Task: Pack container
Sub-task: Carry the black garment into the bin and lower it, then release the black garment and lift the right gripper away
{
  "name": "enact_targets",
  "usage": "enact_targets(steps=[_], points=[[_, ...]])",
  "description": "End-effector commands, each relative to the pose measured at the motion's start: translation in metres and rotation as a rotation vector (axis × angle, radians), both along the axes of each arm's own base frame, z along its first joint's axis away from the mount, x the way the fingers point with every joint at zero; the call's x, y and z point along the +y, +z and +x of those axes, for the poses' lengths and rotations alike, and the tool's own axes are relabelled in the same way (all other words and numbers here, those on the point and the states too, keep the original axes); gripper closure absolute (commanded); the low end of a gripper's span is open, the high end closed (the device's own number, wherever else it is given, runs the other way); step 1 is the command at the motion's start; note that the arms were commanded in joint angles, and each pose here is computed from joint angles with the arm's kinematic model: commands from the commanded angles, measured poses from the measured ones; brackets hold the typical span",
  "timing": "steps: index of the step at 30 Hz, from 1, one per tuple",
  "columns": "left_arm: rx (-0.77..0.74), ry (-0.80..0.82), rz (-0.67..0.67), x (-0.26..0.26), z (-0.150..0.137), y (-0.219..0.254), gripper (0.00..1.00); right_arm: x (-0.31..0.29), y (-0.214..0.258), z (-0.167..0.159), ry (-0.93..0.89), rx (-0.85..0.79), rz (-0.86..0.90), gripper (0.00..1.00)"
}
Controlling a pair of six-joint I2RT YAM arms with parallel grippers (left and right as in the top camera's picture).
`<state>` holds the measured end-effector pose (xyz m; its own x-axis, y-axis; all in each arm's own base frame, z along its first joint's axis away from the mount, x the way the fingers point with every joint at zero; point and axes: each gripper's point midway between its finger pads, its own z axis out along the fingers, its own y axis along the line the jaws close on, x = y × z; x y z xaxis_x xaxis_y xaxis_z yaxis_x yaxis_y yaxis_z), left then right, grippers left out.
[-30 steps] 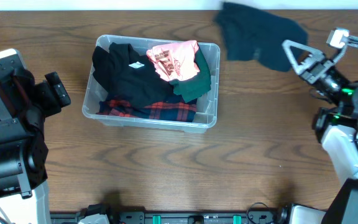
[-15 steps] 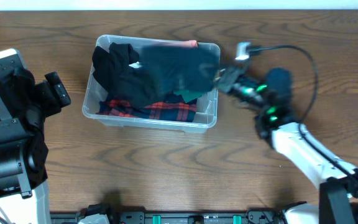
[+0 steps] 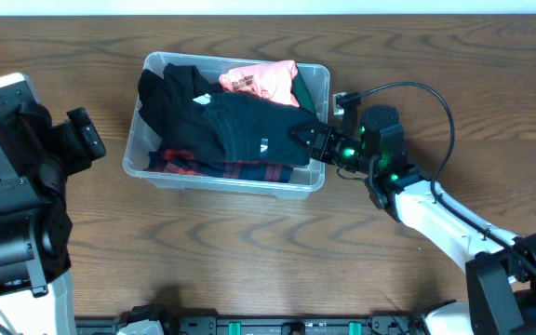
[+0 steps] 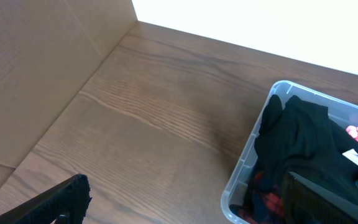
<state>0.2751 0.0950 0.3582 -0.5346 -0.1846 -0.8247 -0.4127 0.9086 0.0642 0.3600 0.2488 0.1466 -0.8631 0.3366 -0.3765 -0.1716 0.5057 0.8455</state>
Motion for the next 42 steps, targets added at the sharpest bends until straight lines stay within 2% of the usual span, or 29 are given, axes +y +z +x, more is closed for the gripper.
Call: enact_targets(steps=[1,7,11,13,14,20,22,24,29,32,35,39,42], points=[[0.002,0.023,-0.004,0.003,-0.002,-0.001,0.02,-0.005,0.005,0.002,0.047,-0.07,-0.066,0.61],[0.002,0.023,-0.003,0.003,-0.002,-0.001,0.02,-0.031,0.05,0.009,0.05,-0.202,-0.196,0.59],[0.002,0.023,-0.003,0.003,-0.002,-0.001,0.02,-0.032,0.1,0.013,0.085,-0.356,-0.264,0.65],[0.002,0.023,-0.004,0.003,-0.002,-0.001,0.02,-0.033,0.12,0.018,0.093,-0.409,-0.317,0.75],[0.002,0.023,-0.004,0.003,-0.002,-0.001,0.02,-0.032,0.13,0.021,0.091,-0.441,-0.348,0.84],[0.002,0.023,-0.003,0.003,-0.002,-0.001,0.02,0.007,0.147,0.028,0.193,-0.651,-0.381,0.92],[0.002,0.023,-0.004,0.003,-0.002,-0.001,0.02,0.021,0.132,0.039,0.183,-0.656,-0.406,0.93],[0.002,0.023,-0.003,0.003,-0.002,-0.001,0.02,0.037,0.104,0.052,0.175,-0.637,-0.447,0.99],[0.002,0.023,-0.004,0.003,-0.002,-0.001,0.02,0.084,0.027,0.076,0.211,-0.603,-0.429,0.99],[0.002,0.023,-0.003,0.003,-0.002,-0.001,0.02,0.1,-0.032,0.081,0.202,-0.475,-0.402,0.99],[0.002,0.023,-0.003,0.003,-0.002,-0.001,0.02,0.099,-0.101,0.071,0.22,-0.293,-0.436,0.99],[0.002,0.023,-0.004,0.003,-0.002,-0.001,0.02,0.096,-0.119,0.067,0.232,-0.248,-0.456,0.99],[0.002,0.023,-0.003,0.003,-0.002,-0.001,0.02,0.095,-0.094,0.065,0.245,-0.287,-0.459,0.99]])
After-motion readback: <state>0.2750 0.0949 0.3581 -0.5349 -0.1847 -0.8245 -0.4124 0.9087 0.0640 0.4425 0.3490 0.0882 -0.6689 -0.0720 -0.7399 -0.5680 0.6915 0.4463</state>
